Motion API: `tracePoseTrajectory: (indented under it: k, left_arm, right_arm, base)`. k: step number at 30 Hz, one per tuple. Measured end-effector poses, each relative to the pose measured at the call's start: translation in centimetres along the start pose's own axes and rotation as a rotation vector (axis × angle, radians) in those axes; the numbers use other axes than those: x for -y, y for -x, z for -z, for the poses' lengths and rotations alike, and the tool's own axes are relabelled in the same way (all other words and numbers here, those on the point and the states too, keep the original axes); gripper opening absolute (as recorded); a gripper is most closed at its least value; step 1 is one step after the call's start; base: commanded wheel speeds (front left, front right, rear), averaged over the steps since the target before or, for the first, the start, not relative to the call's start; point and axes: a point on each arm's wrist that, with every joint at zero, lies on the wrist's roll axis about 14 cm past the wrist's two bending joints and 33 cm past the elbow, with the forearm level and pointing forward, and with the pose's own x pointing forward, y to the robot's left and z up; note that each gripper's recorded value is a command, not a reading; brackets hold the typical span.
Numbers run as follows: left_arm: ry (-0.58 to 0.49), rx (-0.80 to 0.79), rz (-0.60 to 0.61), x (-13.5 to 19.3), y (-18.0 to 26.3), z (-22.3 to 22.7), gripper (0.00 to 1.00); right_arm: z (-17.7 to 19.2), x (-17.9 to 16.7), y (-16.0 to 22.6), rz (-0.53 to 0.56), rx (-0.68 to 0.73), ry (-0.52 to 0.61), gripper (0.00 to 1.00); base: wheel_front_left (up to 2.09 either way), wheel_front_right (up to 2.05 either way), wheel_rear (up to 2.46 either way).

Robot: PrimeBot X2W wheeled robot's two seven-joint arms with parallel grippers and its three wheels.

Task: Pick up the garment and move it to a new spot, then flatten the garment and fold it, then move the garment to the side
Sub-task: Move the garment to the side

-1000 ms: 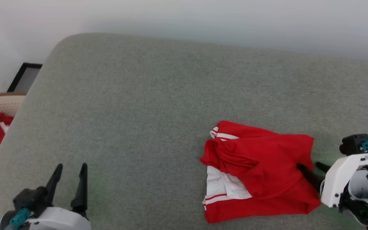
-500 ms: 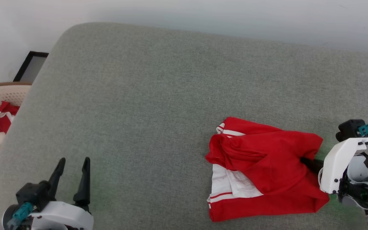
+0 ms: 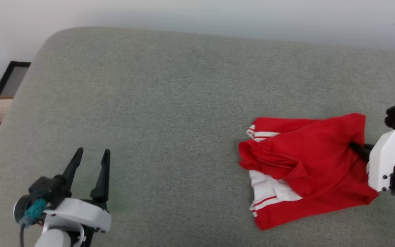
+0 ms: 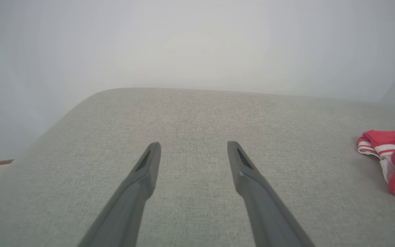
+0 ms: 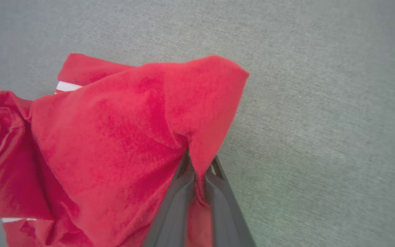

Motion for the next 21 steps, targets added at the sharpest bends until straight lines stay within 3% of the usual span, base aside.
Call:
tracePoseTrajectory:
  k: [21]
  left_arm:
    - [-0.033, 0.059, 0.295, 9.4, -8.5, -1.4, 1.0]
  right_arm:
    - [-4.4, 13.4, 7.3, 0.374, 0.147, 0.144, 0.0]
  base:
    - [0.0, 0.0, 0.0]
